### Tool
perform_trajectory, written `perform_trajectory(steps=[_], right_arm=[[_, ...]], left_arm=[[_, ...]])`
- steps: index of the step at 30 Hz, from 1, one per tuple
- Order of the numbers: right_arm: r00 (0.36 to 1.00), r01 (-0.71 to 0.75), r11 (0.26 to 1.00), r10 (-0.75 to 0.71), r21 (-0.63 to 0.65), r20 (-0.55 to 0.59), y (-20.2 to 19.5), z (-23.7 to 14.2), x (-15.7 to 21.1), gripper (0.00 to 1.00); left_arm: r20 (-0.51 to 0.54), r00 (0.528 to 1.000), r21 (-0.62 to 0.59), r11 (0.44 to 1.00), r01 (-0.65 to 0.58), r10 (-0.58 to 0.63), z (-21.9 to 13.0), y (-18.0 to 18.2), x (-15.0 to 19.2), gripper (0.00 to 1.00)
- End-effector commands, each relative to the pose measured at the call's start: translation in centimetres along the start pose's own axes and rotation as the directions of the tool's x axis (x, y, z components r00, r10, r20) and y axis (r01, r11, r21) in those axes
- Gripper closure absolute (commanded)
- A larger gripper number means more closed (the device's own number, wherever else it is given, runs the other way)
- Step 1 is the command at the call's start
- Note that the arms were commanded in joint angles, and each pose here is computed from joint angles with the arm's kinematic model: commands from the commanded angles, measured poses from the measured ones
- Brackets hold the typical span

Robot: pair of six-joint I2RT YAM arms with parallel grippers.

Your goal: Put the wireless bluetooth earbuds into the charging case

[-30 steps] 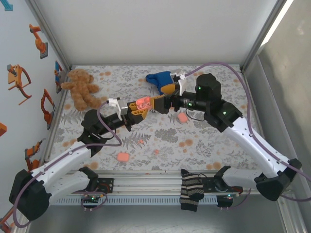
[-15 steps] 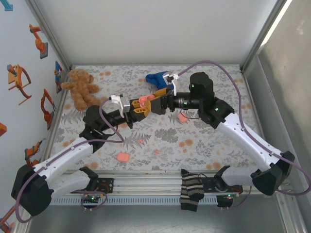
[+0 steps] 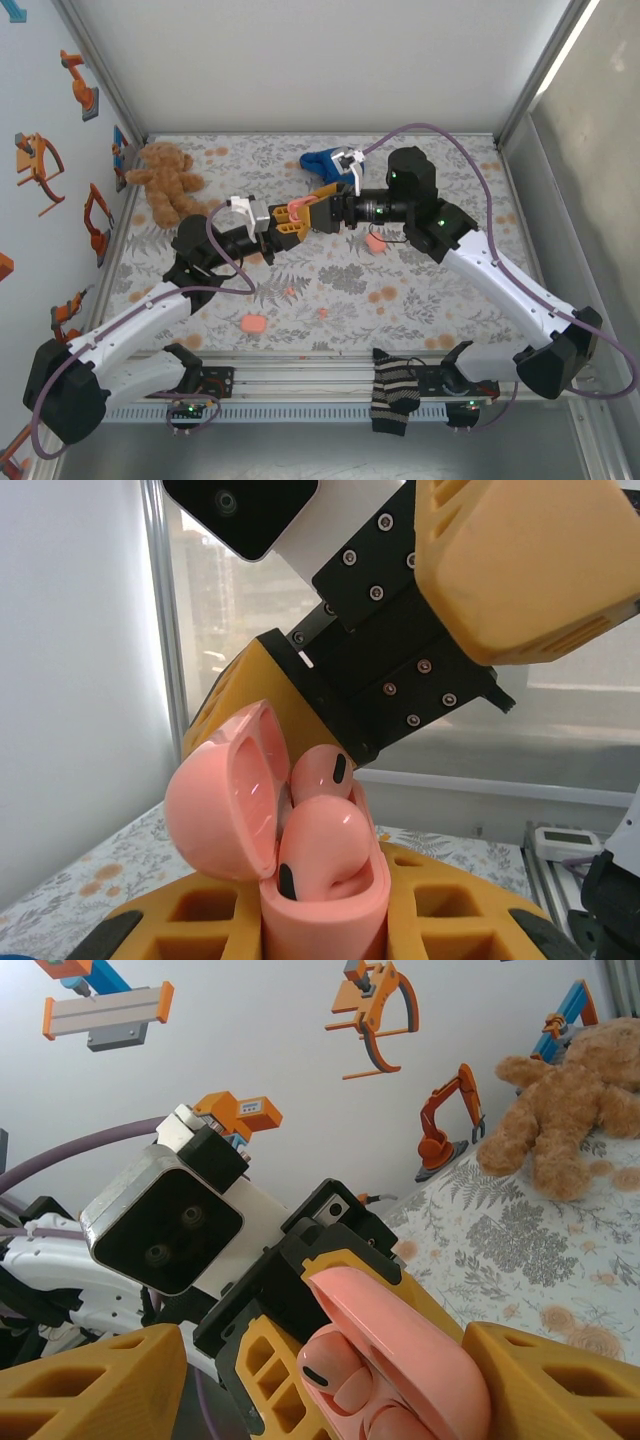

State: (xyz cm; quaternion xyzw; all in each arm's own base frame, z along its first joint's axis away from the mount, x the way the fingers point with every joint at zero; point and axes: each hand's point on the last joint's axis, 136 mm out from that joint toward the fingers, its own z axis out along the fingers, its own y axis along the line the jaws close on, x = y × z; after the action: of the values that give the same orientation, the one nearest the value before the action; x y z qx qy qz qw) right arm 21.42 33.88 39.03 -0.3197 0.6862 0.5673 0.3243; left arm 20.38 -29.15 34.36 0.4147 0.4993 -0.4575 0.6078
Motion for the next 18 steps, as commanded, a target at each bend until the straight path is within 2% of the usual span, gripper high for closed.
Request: perform_trajectory(steps=[1, 18], right_arm=[[0.996, 0.075, 0.996, -0.073, -0.057, 0.049, 2.41, -0.88, -1.80, 0.30], [0.993, 0.110, 0.994, -0.109, -0.029, 0.049, 2.59, -1.71, -1.15, 0.30]], left_arm=[[0.016, 0.999, 0.013, 0.999, -0.035, 0.035, 0.08, -0.34, -1.19, 1.00], [0.003, 1.000, 0.002, 1.000, -0.027, 0.027, 0.04, -0.18, -0.72, 1.00]])
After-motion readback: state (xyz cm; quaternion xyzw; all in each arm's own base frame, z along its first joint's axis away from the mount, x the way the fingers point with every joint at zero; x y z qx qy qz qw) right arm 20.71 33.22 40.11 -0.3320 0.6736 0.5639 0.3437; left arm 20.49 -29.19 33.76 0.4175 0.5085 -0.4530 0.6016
